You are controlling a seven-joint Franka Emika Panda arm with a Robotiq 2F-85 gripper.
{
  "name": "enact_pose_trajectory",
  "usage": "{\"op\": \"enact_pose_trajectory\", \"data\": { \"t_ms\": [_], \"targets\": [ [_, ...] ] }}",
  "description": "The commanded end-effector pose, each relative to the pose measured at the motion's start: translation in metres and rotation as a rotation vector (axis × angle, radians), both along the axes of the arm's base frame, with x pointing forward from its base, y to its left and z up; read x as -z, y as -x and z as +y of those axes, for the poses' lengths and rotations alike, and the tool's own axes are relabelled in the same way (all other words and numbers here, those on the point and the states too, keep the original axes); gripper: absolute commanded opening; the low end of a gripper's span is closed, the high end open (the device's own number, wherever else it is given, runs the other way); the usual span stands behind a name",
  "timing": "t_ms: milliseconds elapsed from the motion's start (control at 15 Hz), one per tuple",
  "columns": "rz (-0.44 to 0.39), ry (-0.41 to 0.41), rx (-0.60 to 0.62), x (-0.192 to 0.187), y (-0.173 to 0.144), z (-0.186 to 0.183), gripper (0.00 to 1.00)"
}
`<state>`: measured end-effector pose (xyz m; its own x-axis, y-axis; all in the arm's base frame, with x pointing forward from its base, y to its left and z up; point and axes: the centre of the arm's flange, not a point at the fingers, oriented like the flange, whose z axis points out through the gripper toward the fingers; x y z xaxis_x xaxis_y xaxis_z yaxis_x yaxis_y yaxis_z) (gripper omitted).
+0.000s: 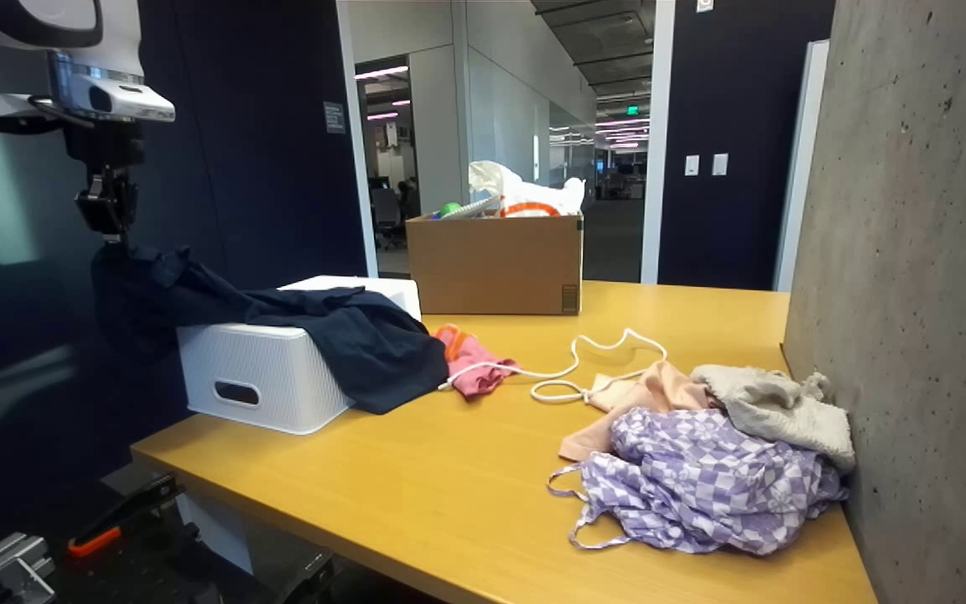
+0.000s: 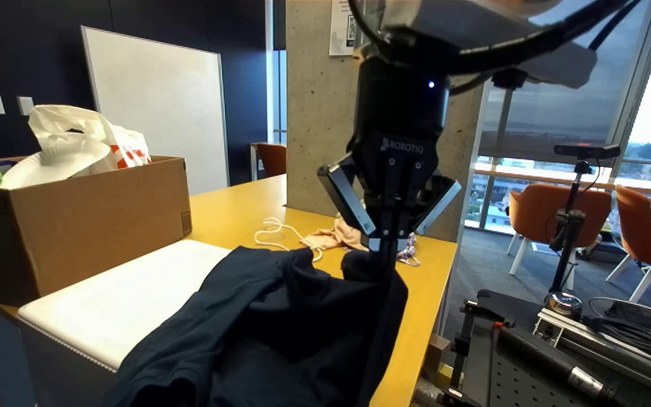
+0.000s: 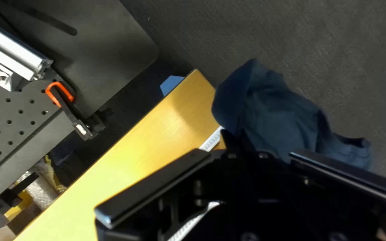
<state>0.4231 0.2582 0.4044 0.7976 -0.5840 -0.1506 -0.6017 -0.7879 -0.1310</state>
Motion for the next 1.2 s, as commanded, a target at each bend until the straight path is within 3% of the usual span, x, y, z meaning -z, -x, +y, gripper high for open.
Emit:
{"op": "enact_pose_trajectory", "data": {
  "t_ms": [0,133,333,733,1133],
  "targets": [
    [0.003,0.019,0.064,0.019,0.009,-0.050,0.28],
    [0.001,0.011,0.079,0.027,0.006,-0.064,0.34],
    [-0.016,0.001,0.082,0.029,0.002,-0.078,0.57],
    [-0.160,0.044,-0.185,0.010,-0.015,-0.098,0.99],
    [-0.166,0.088,-0.511,0.031,-0.032,-0.118,1.00]
  ]
}}
